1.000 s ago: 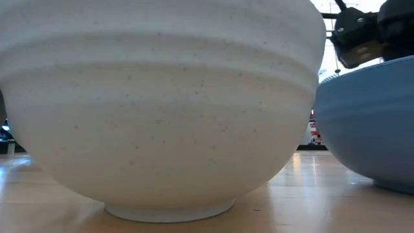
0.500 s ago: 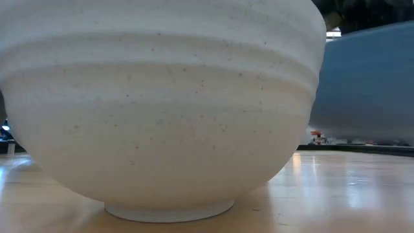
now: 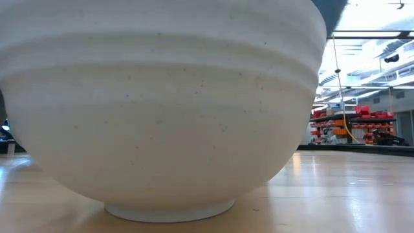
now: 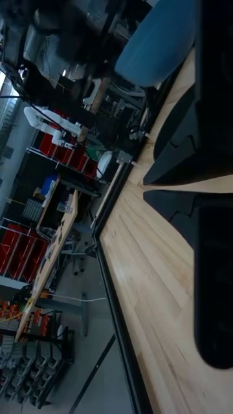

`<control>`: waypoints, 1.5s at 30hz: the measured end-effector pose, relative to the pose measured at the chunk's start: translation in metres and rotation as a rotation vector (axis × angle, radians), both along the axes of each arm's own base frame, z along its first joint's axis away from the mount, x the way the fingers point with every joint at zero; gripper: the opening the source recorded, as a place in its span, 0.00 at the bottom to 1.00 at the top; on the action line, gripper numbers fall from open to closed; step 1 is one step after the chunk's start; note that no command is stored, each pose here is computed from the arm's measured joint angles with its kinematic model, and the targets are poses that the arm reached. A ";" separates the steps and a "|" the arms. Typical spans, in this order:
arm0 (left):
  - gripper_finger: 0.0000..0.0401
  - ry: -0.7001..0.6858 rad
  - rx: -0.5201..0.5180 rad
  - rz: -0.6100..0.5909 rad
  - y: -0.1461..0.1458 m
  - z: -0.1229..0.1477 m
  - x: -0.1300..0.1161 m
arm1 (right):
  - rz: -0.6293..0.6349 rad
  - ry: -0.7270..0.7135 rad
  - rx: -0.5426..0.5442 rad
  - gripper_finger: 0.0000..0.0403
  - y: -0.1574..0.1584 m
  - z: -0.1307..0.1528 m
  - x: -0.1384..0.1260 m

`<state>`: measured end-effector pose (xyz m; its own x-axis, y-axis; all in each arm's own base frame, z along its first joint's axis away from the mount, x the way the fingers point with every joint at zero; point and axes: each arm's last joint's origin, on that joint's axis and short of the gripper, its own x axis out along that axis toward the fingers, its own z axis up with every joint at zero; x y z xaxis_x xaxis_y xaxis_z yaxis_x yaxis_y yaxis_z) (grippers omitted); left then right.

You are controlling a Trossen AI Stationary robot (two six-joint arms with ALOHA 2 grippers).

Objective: Nest bowls inside each other
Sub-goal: Stack the blue bowl on top of the right black bowl

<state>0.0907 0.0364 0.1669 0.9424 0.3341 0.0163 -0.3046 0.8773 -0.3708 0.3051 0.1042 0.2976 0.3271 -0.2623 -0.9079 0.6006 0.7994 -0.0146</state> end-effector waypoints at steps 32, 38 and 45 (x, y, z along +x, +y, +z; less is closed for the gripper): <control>0.07 0.005 0.009 0.001 0.000 0.000 0.000 | -0.052 -0.074 0.211 0.01 -0.114 -0.015 0.053; 0.06 0.024 0.001 0.000 0.001 -0.002 0.001 | -0.039 0.012 0.236 0.01 -0.123 -0.042 0.064; 0.08 0.034 -0.003 0.000 0.001 -0.003 0.002 | -0.050 0.064 0.252 0.01 -0.129 -0.057 0.069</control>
<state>0.0926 0.0372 0.1641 0.9424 0.3339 -0.0170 -0.3170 0.8762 -0.3631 0.3739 -0.0243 0.2410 0.2588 -0.0395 -0.9651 0.6440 0.7517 0.1419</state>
